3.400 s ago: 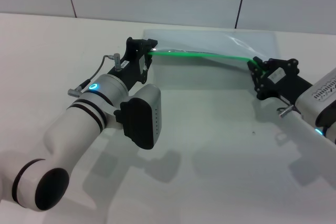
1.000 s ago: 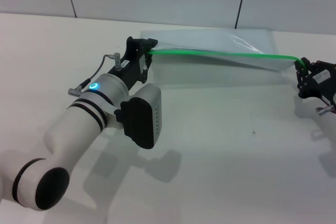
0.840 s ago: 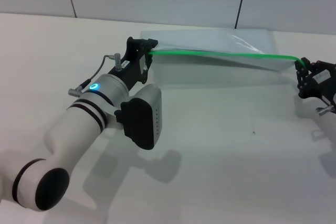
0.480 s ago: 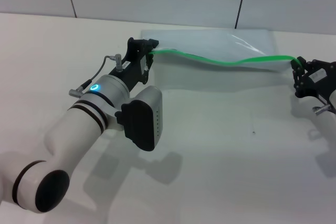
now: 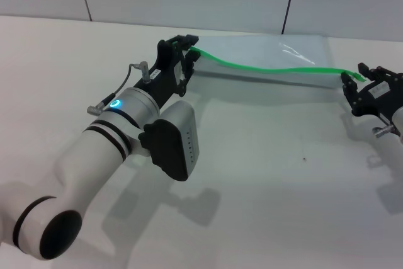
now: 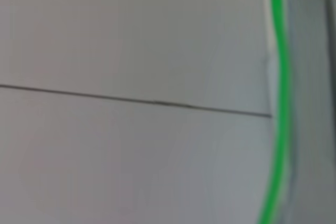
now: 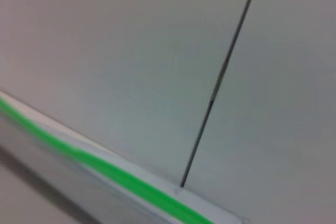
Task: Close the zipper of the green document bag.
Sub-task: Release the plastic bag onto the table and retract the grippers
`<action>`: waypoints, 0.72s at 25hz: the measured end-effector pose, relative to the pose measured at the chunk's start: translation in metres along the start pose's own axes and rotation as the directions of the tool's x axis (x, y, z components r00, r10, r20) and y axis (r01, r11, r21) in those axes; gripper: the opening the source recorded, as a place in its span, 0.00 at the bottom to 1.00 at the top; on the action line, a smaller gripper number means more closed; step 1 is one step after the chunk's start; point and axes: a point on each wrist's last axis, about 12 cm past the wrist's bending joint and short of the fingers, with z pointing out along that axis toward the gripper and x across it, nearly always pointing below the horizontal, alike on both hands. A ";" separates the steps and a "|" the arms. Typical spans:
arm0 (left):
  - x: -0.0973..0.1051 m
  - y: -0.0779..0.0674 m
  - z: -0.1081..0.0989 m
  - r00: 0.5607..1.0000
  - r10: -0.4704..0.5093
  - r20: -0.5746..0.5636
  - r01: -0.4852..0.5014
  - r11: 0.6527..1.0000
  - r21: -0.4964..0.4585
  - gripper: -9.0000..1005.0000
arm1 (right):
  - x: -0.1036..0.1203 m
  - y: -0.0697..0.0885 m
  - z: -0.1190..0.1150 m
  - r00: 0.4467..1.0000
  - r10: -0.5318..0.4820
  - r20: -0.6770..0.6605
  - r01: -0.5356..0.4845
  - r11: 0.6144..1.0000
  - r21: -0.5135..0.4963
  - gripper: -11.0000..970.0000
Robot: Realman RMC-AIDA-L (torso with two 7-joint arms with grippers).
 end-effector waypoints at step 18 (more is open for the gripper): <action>0.009 0.013 -0.010 0.976 -0.198 0.094 0.210 0.968 -0.140 0.83 | -0.006 0.001 -0.001 0.995 0.082 0.062 -0.085 0.995 0.052 0.76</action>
